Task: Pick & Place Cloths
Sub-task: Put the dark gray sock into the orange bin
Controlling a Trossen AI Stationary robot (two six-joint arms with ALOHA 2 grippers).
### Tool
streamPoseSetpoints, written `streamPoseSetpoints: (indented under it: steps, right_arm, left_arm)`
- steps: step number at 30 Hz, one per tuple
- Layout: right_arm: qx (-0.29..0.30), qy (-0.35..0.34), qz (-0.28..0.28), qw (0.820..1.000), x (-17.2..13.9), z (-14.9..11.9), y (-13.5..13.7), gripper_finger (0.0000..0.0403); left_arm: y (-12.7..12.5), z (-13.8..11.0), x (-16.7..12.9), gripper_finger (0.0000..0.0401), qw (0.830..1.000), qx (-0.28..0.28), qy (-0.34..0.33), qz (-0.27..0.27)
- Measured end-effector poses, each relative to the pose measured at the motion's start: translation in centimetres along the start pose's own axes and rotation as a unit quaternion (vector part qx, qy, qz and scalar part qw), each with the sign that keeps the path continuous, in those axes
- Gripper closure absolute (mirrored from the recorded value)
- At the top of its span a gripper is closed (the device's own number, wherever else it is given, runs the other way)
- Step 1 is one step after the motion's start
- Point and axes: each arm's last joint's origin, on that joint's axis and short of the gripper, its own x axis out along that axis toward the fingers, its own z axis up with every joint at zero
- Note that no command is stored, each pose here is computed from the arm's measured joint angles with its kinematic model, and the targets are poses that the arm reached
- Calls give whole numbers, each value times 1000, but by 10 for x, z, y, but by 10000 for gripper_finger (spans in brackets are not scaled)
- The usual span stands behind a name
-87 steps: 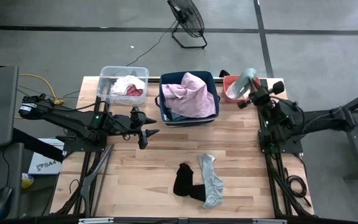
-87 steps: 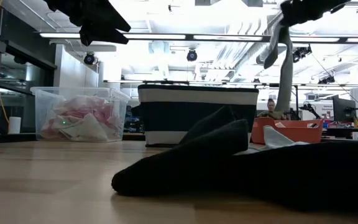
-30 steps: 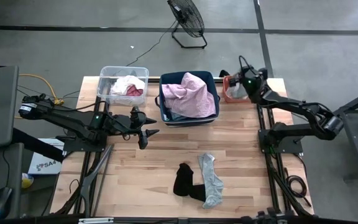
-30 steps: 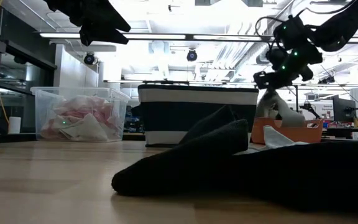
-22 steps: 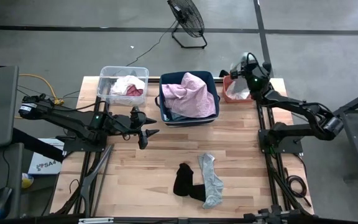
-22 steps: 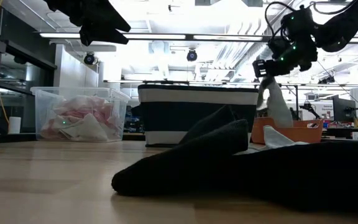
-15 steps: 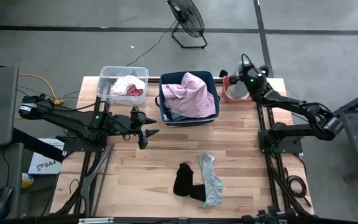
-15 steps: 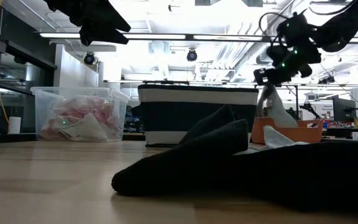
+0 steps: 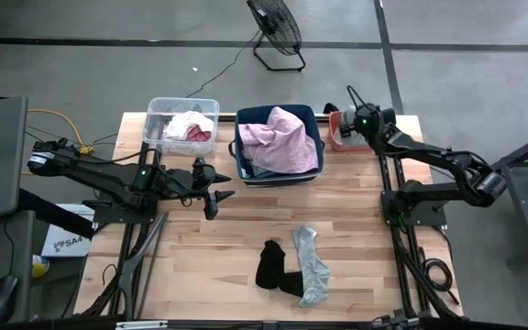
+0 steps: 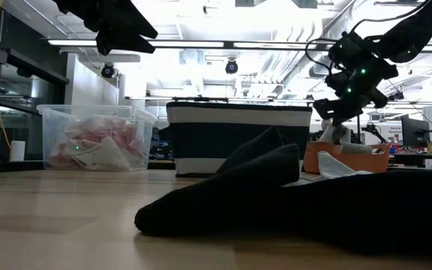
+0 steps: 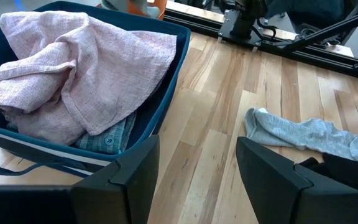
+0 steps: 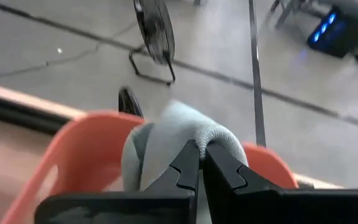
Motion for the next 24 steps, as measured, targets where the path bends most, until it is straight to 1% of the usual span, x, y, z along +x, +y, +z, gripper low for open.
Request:
streamPoseSetpoints:
  steps: [8,12,14,18,24]
  right_arm:
    - [-13,41,-7,999,7,-11,3,398]
    - [-10,95,-13,995,15,-25,6,398]
    - [-7,109,6,994,19,-29,10,398]
    - [13,114,34,993,26,-32,16,398]
    - [49,120,47,990,28,-33,18,398]
  left_arm:
    - [0,0,0,195,1000,-1,0,0]
    - [0,0,0,195,1000,-11,0,0]
    - [0,0,0,195,1000,-11,0,0]
    - [0,0,0,195,1000,-11,0,0]
    - [0,0,0,195,1000,-11,0,0]
